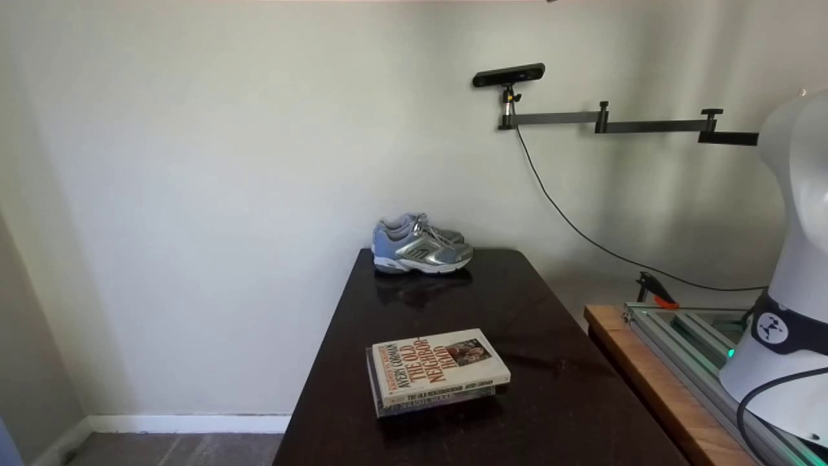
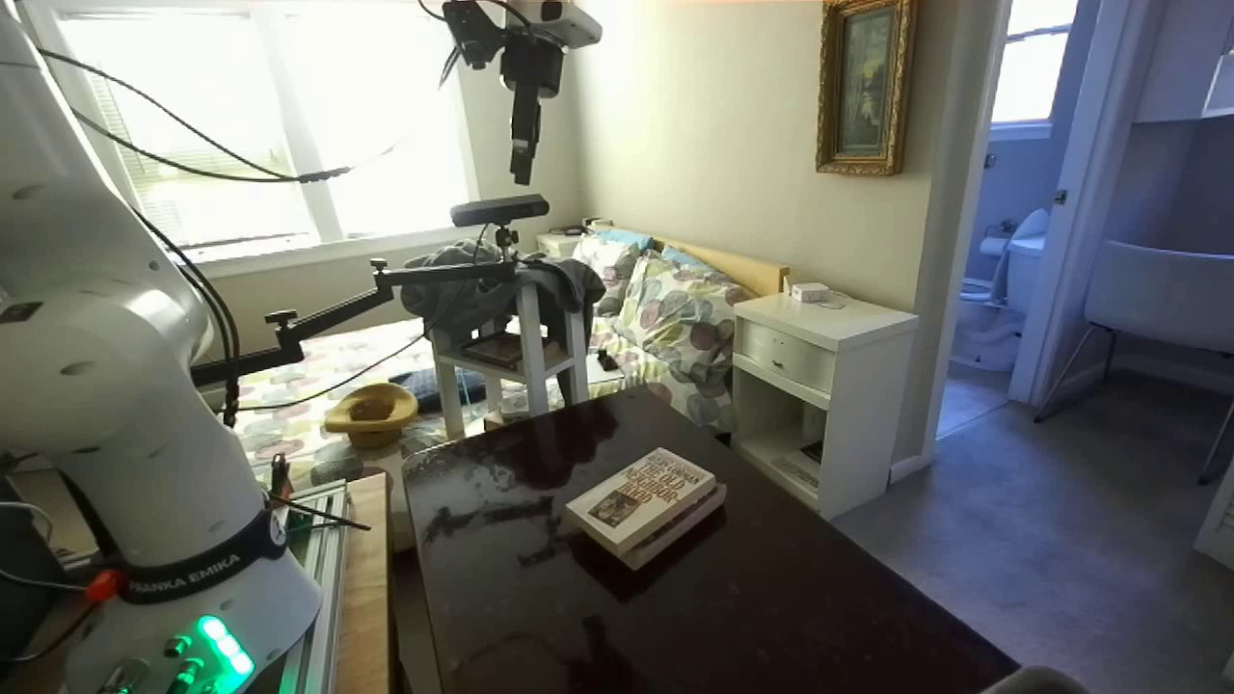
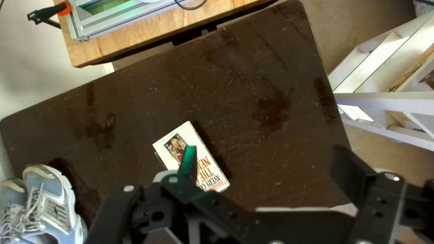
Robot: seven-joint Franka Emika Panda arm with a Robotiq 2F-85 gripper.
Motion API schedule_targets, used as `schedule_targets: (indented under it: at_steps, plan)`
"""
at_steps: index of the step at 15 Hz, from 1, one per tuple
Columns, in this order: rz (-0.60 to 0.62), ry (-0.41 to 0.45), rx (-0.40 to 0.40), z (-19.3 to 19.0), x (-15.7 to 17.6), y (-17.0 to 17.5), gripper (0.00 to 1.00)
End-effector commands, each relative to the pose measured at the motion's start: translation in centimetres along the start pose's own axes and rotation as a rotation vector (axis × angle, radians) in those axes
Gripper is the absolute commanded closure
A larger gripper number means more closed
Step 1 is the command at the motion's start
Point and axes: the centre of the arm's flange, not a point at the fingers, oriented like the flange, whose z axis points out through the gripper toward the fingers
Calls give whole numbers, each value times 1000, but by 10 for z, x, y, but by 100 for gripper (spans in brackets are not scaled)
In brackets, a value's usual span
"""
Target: Unstack the two books.
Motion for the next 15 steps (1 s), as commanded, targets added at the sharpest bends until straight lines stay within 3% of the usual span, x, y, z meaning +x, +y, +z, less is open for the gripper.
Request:
schedule_targets:
  at_steps: [1, 6, 10, 12, 13, 15]
  plan:
    - [125, 15, -34, 21, 19, 8, 0]
    - [77, 72, -48, 53, 40, 13, 0]
    - [31, 171, -79, 84, 53, 16, 0]
    - [-2, 173, -63, 100, 58, 18, 0]
    - [34, 137, -62, 83, 60, 10, 0]
    - [34, 130, -64, 89, 63, 11, 0]
